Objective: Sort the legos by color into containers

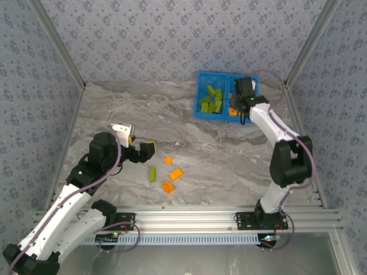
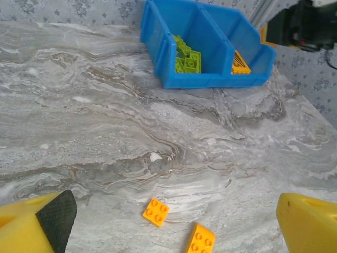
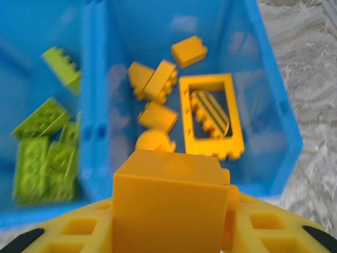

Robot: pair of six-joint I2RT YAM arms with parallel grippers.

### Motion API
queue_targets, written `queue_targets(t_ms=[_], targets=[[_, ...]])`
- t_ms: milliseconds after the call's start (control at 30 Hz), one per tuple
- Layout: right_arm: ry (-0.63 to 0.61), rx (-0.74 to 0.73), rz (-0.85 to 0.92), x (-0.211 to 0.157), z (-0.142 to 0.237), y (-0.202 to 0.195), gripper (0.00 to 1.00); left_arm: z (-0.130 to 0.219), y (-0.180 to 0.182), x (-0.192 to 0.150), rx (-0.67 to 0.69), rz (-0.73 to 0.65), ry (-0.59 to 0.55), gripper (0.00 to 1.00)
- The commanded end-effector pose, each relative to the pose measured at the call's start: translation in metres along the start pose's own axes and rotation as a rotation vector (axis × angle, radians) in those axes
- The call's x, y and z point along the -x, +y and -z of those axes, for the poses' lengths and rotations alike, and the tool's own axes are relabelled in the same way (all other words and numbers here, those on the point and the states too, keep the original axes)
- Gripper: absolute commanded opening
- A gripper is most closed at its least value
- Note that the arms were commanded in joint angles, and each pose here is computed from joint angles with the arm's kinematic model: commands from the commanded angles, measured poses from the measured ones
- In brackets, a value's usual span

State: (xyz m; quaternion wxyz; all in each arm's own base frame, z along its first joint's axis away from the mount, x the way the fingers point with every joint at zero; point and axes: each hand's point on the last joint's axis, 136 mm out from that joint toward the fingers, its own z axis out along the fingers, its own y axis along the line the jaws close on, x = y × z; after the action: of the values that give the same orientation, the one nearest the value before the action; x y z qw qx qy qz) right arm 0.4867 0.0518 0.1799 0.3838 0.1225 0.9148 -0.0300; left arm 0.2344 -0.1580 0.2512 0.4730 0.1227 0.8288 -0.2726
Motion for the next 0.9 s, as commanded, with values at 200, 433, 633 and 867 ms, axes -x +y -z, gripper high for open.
queue_targets(t_ms=[200,433,633,867], targets=[[0.129,-0.051,-0.04,0.011,-0.097,-0.008,0.46,-0.001,0.053,-0.054,0.305,0.09,0.27,0.99],[0.183,-0.021,-0.044,0.005,-0.117,-0.011,0.58,-0.014,0.048,-0.071,0.253,0.154,0.289,0.99],[0.143,0.037,-0.059,0.02,-0.088,-0.004,0.62,-0.022,0.047,-0.084,0.257,0.224,0.345,0.99],[0.042,0.105,-0.087,0.02,-0.023,0.006,0.66,-0.036,0.028,-0.118,0.258,0.292,0.452,0.99]])
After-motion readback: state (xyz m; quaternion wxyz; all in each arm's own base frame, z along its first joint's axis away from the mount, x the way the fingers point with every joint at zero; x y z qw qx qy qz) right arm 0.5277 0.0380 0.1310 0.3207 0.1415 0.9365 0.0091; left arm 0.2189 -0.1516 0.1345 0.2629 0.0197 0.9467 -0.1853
